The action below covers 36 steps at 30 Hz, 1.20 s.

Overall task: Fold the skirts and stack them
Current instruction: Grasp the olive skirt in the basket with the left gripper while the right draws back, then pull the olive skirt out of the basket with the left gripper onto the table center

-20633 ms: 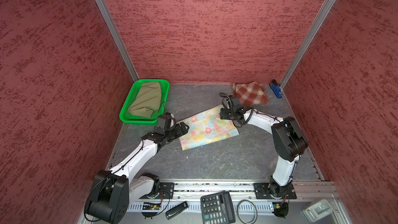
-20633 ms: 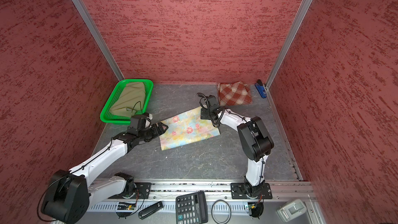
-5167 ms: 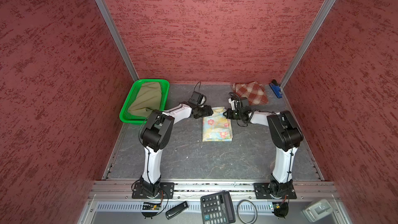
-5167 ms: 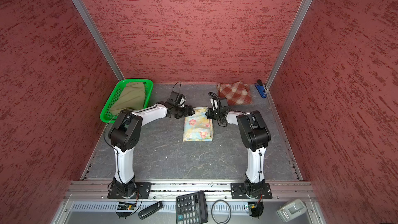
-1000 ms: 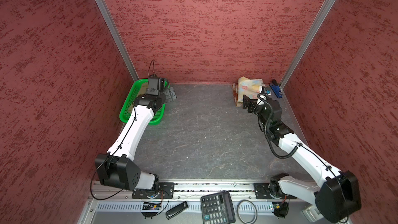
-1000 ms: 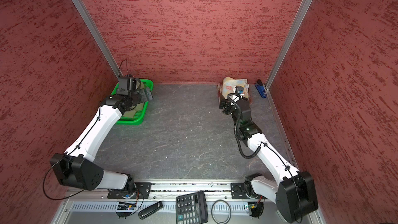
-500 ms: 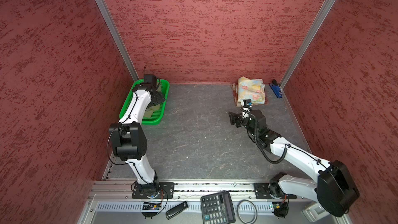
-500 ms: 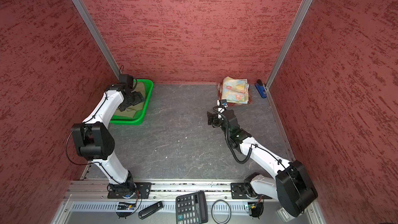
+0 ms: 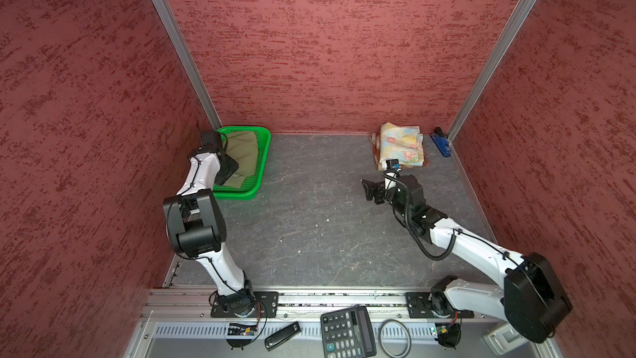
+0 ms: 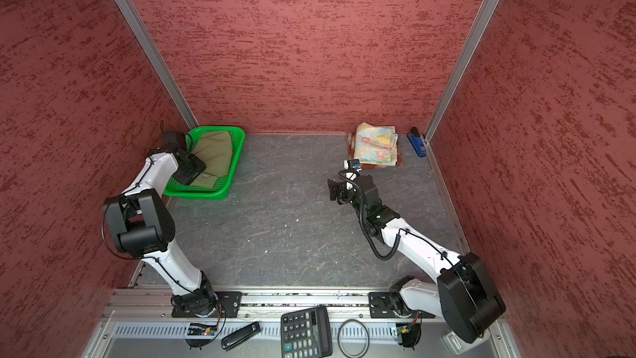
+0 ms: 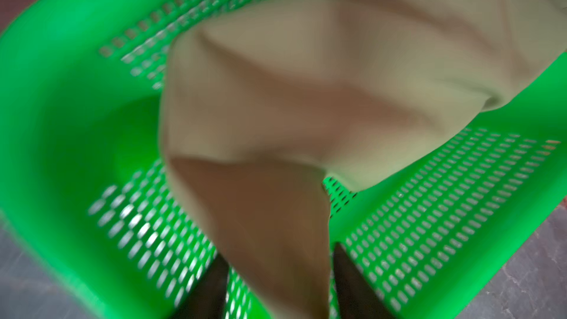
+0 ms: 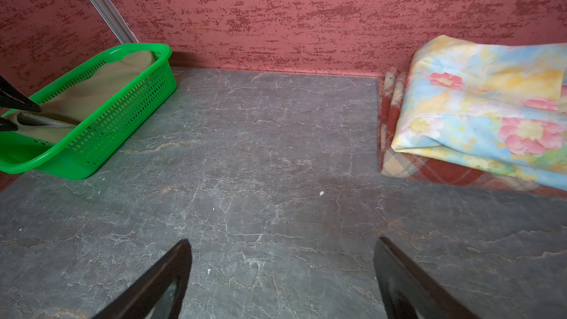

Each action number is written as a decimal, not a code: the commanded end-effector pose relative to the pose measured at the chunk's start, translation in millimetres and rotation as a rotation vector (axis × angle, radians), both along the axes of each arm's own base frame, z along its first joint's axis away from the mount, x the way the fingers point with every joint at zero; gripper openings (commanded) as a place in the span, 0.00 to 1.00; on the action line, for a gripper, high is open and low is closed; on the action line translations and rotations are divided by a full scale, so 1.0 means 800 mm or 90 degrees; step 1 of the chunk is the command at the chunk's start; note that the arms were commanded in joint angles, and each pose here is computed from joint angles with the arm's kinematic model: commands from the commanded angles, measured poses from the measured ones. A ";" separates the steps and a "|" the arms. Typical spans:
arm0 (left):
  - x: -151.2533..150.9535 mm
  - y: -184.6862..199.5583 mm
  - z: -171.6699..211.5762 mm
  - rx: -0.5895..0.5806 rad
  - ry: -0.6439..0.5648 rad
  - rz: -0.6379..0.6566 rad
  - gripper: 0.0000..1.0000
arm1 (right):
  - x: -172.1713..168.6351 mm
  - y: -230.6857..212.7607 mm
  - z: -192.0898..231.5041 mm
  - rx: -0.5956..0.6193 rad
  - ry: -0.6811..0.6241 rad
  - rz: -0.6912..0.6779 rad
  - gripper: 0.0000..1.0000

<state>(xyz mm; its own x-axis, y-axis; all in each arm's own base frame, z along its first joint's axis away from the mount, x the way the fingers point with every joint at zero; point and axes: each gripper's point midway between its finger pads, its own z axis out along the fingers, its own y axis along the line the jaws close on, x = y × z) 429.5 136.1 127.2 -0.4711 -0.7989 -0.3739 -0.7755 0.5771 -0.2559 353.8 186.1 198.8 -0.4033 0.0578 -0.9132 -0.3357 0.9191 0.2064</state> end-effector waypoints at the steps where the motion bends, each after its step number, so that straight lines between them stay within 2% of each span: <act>1: 0.054 0.004 0.032 -0.019 -0.115 -0.016 0.00 | 0.000 0.002 0.029 0.013 -0.030 0.002 0.93; 5: 0.066 -0.026 0.121 0.003 -0.205 -0.057 0.00 | 0.001 -0.008 0.041 0.007 -0.038 -0.024 0.93; 9: 0.050 -0.074 0.233 0.049 -0.302 -0.119 0.00 | 0.008 -0.018 0.061 0.011 -0.039 -0.062 0.94; 12: 0.037 -0.118 0.315 0.064 -0.396 -0.184 0.00 | 0.016 -0.021 0.083 0.051 -0.037 -0.090 0.96; 17: 0.005 -0.208 0.440 0.046 -0.572 -0.305 0.00 | 0.037 -0.028 0.110 0.109 -0.018 -0.134 0.96; 21: -0.032 -0.302 0.504 0.030 -0.661 -0.442 0.00 | 0.046 -0.063 0.146 0.159 -0.035 -0.192 0.96; 26: -0.083 -0.365 0.548 -0.031 -0.738 -0.531 0.00 | 0.045 -0.105 0.181 0.175 -0.063 -0.239 0.96; 29: -0.094 -0.387 0.559 -0.057 -0.753 -0.564 0.00 | 0.041 -0.122 0.181 0.164 -0.063 -0.265 0.96; 32: -0.069 -0.405 0.522 -0.072 -0.701 -0.578 0.00 | 0.035 -0.134 0.178 0.163 -0.061 -0.280 0.96; 35: -0.016 -0.401 0.443 -0.052 -0.591 -0.544 0.00 | 0.034 -0.133 0.170 0.155 -0.045 -0.271 0.96; 36: 0.004 -0.395 0.410 -0.047 -0.542 -0.529 0.15 | 0.034 -0.131 0.166 0.148 -0.038 -0.267 0.96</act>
